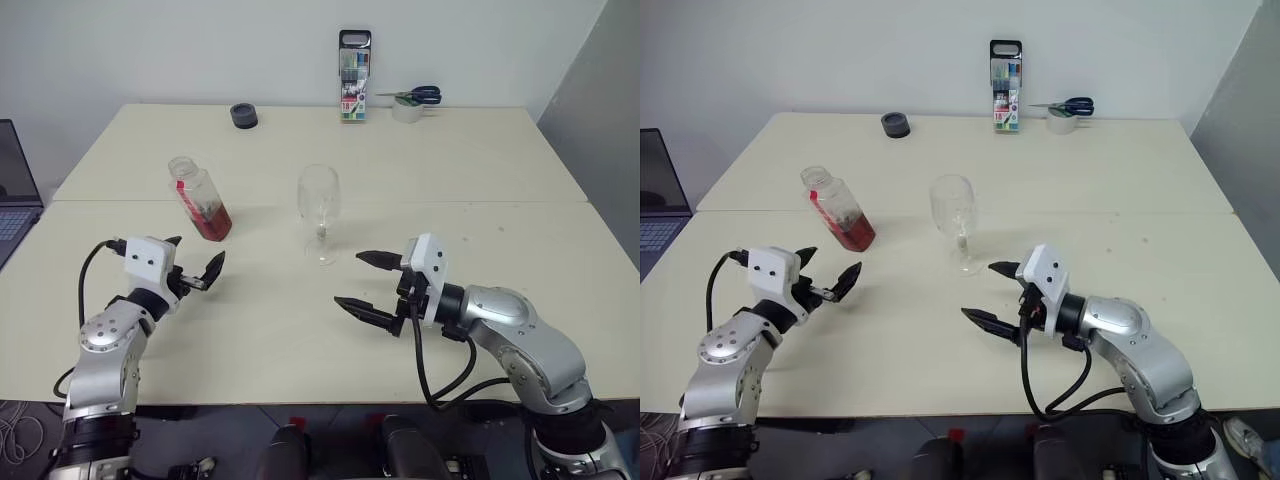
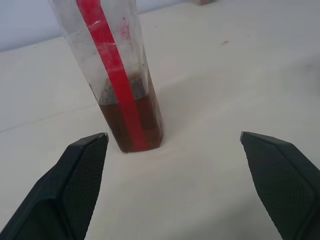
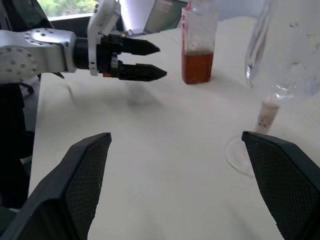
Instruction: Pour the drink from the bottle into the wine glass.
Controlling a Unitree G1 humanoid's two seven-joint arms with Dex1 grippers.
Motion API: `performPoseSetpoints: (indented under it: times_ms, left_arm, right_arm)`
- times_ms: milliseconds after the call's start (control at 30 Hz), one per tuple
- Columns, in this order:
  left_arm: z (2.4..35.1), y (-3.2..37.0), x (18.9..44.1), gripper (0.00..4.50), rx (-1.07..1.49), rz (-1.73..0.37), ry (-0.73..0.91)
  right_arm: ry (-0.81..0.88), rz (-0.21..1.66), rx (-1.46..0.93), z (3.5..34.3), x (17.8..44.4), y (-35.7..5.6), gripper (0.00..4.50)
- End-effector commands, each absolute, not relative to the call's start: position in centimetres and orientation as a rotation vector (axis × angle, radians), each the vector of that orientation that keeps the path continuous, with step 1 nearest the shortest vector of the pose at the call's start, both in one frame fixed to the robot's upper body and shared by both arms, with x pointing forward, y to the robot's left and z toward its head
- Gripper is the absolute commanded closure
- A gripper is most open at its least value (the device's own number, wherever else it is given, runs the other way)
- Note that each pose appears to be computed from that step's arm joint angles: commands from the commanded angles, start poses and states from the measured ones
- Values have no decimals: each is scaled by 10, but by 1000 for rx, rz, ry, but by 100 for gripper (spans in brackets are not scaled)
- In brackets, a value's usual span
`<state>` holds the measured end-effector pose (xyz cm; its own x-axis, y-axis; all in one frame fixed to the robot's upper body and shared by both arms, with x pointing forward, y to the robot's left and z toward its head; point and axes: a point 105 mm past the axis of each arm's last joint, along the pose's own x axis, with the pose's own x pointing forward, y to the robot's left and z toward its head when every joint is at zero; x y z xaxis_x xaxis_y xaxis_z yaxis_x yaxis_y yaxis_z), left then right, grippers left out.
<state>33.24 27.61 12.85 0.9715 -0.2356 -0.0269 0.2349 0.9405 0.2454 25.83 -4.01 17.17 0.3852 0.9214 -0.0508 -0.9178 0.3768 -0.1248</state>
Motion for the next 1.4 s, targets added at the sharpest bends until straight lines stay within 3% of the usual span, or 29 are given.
performPoseSetpoints:
  times_ms: [33, 900, 1400]
  left_arm:
    - [147, 287, 334, 0, 263, -232, -59]
    - [187, 286, 383, 0, 265, -272, -98]
    - [191, 287, 402, 0, 242, -246, -95]
  right_arm:
    - [-91, 1205, -121, 190, 251, -39, 3]
    - [-114, 1198, -157, 198, 257, -31, 3]
    - [-135, 1236, -129, 204, 256, -24, 3]
